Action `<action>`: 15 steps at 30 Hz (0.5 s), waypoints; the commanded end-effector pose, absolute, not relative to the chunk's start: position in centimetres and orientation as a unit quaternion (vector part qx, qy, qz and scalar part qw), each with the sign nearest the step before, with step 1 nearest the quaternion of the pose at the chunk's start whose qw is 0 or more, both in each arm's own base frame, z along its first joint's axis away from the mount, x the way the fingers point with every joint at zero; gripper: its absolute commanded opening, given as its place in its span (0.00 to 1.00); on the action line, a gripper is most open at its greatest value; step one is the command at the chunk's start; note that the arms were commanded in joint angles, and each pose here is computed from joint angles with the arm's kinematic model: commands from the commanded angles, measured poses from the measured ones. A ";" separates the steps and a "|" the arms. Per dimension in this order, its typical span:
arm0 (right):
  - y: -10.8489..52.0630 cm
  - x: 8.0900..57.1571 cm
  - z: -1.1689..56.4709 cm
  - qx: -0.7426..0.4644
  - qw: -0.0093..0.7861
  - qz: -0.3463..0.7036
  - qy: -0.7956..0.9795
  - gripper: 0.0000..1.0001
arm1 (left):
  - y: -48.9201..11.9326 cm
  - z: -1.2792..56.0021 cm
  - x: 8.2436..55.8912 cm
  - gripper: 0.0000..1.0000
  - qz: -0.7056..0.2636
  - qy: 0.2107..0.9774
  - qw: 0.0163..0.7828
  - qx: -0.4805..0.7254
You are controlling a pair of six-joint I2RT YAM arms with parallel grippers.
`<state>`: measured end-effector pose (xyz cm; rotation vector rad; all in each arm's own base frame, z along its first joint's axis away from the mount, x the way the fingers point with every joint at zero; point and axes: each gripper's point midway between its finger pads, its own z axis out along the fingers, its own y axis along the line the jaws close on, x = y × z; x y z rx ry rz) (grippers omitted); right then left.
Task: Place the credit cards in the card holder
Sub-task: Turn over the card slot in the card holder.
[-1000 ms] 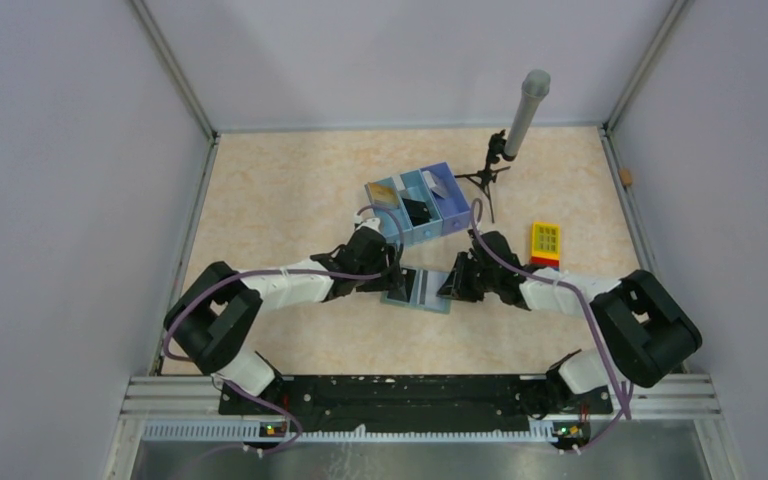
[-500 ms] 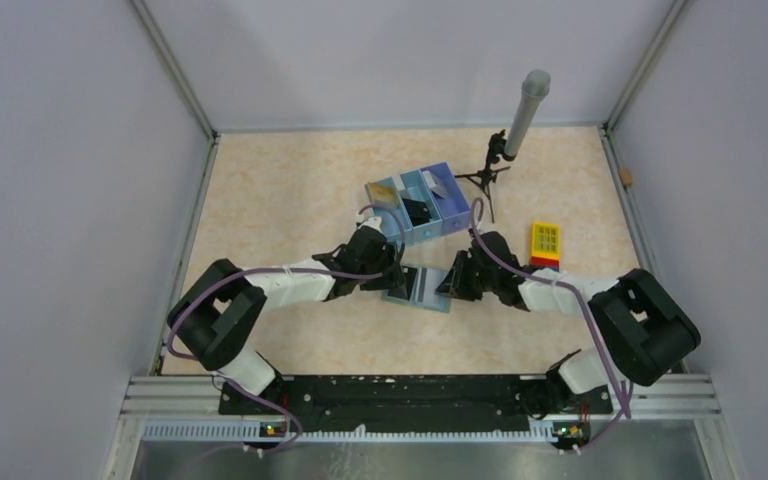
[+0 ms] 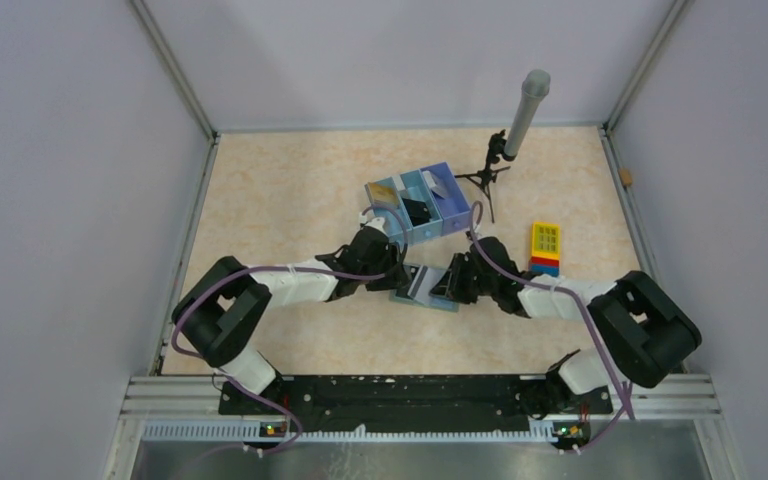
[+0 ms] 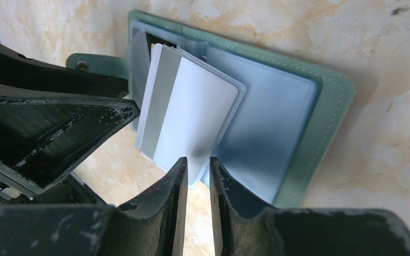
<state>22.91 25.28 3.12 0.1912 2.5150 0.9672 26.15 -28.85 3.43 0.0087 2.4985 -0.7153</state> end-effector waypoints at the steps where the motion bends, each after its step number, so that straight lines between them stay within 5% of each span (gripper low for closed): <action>1: 26.4 23.8 6.0 0.066 0.260 0.390 0.881 0.21 | -28.9 2.2 25.1 0.51 -0.263 0.933 0.246 0.005; 15: 26.7 24.3 8.3 0.066 0.297 0.422 0.854 0.23 | -29.1 2.1 24.8 0.50 -0.267 0.933 0.243 0.004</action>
